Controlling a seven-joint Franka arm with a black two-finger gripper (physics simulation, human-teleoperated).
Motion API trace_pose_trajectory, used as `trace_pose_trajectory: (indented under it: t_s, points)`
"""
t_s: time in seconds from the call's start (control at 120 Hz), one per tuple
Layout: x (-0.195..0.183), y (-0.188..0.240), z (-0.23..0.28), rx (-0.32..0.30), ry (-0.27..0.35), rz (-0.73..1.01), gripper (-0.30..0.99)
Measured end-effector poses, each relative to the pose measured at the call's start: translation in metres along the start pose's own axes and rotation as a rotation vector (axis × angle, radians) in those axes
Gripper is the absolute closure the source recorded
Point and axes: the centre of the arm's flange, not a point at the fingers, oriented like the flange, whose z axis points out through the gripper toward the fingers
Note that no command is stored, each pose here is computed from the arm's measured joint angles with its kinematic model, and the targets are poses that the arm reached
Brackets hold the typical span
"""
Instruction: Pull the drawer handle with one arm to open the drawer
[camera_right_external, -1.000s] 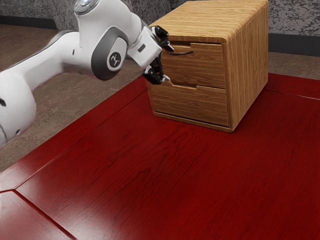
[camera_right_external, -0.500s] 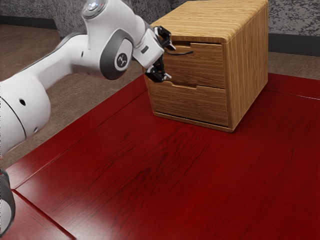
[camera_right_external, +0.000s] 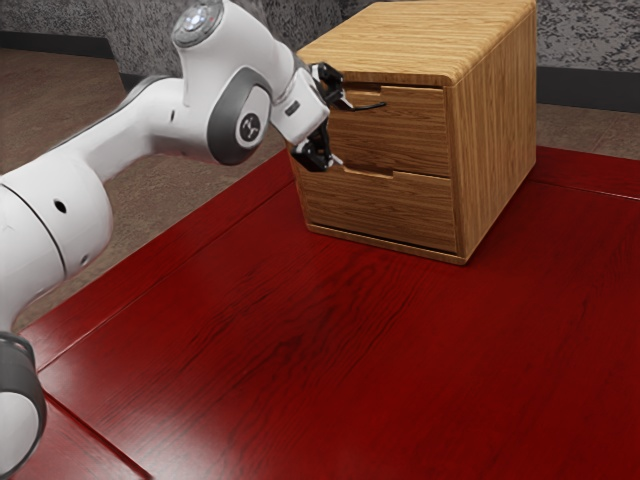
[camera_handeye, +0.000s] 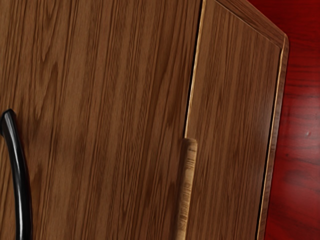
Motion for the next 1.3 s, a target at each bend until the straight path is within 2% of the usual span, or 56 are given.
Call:
trace_pose_trajectory:
  t_s: [0.633,0.75,1.017,1.233,1.3]
  points:
    - [-0.001,0.004,-0.008,-0.013,0.01,-0.003,0.0]
    - [-0.001,-0.001,-0.012,0.003,0.015,-0.005,0.0]
    - [-0.002,0.005,0.013,-0.019,0.014,-0.005,-0.05]
    - [-0.001,0.01,-0.004,-0.026,0.014,-0.004,0.06]
    - [-0.001,0.016,-0.012,-0.035,0.011,-0.002,0.04]
